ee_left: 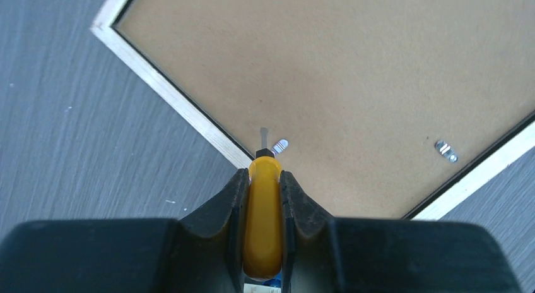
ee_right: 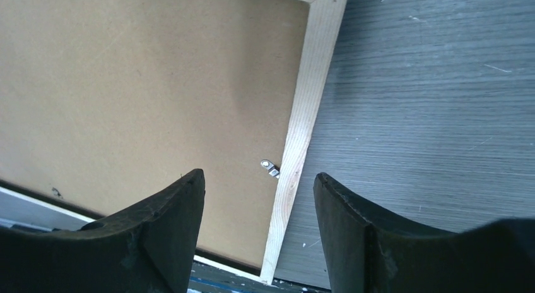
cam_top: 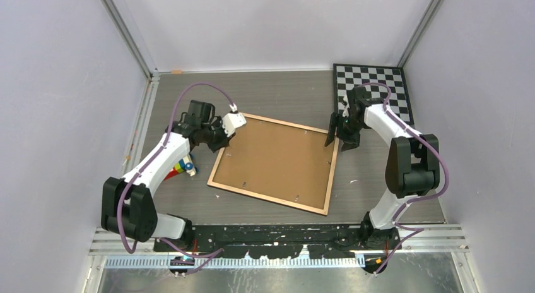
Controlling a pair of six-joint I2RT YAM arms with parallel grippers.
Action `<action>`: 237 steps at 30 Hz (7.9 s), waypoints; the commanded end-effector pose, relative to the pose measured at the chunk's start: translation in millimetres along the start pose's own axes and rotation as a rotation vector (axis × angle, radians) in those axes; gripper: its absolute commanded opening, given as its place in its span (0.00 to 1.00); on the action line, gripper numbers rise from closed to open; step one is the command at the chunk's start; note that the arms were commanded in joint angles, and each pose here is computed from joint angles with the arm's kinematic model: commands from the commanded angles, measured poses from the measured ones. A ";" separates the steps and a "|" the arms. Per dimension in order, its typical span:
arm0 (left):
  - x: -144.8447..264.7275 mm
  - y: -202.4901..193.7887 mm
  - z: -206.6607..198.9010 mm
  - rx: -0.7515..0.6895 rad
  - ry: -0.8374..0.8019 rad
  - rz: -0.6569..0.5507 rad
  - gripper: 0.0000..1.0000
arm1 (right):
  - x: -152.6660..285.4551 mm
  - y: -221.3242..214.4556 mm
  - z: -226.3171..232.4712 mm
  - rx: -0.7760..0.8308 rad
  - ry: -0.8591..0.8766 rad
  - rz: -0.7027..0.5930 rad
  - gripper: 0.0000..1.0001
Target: Take the photo out of the frame
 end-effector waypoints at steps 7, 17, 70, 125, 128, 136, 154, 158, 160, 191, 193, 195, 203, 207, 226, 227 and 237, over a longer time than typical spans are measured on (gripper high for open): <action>21.6 25.5 5.0 0.075 0.053 -0.113 0.00 | -19.2 10.2 -5.9 -0.060 -0.065 -0.064 0.65; 31.5 25.0 -0.5 0.086 0.068 -0.126 0.00 | -48.3 2.0 -17.3 -0.077 -0.126 0.025 0.48; 47.5 10.9 -21.4 0.175 0.047 -0.125 0.00 | 67.4 182.3 148.2 0.846 -0.210 -0.817 0.93; 39.2 0.0 -25.7 0.075 -0.016 -0.079 0.00 | -75.1 53.6 39.3 0.384 -0.160 -0.083 0.06; 31.8 -1.6 -27.0 -0.007 -0.033 -0.055 0.00 | -79.2 64.5 43.3 0.406 -0.160 -0.082 0.01; 19.4 2.9 -41.5 -0.119 -0.119 -0.020 0.00 | -85.8 64.8 47.0 0.303 -0.155 -0.048 0.01; 3.0 4.7 -51.5 -0.277 -0.103 0.058 0.00 | -91.3 61.2 47.6 0.218 -0.165 -0.038 0.01; 0.4 2.0 -53.1 -0.293 -0.106 0.081 0.00 | -92.4 61.4 47.3 0.214 -0.166 -0.038 0.01; -1.6 -0.3 -53.5 -0.297 -0.109 0.093 0.00 | -92.9 61.2 47.6 0.214 -0.167 -0.037 0.01; -4.9 1.7 -70.8 -0.253 -0.239 0.100 0.00 | -102.0 63.2 42.9 0.190 -0.217 -0.033 0.01; -4.9 3.7 -73.0 -0.237 -0.255 0.084 0.00 | -102.0 63.9 42.8 0.190 -0.216 -0.034 0.01; -5.1 5.3 -76.0 -0.225 -0.273 0.072 0.00 | -102.1 64.0 42.9 0.189 -0.214 -0.034 0.01; -10.4 10.7 -80.8 -0.187 -0.284 0.042 0.00 | -103.2 64.5 43.3 0.187 -0.212 -0.032 0.01; -13.3 13.3 -77.7 -0.166 -0.256 0.041 0.00 | -102.4 64.2 44.2 0.188 -0.202 -0.031 0.01; 26.1 5.5 -67.0 -0.162 -0.246 0.092 0.00 | -53.0 61.8 55.9 0.230 -0.116 -0.058 0.72; 25.4 4.2 -66.4 -0.171 -0.242 0.097 0.00 | -50.9 59.1 55.5 0.236 -0.105 -0.047 0.73; 8.5 5.4 -57.2 -0.174 -0.173 0.071 0.00 | -54.0 23.0 44.6 0.219 -0.045 0.090 0.73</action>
Point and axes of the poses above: each gripper's point midway between its finger pads, its own x axis back along the fingers, its own z axis along the line the jaws close on, y = z × x, the point moved 9 cm from there along x, back along the fingers, and after that the axes turned 7 degrees about x, right-handed, at the moved point
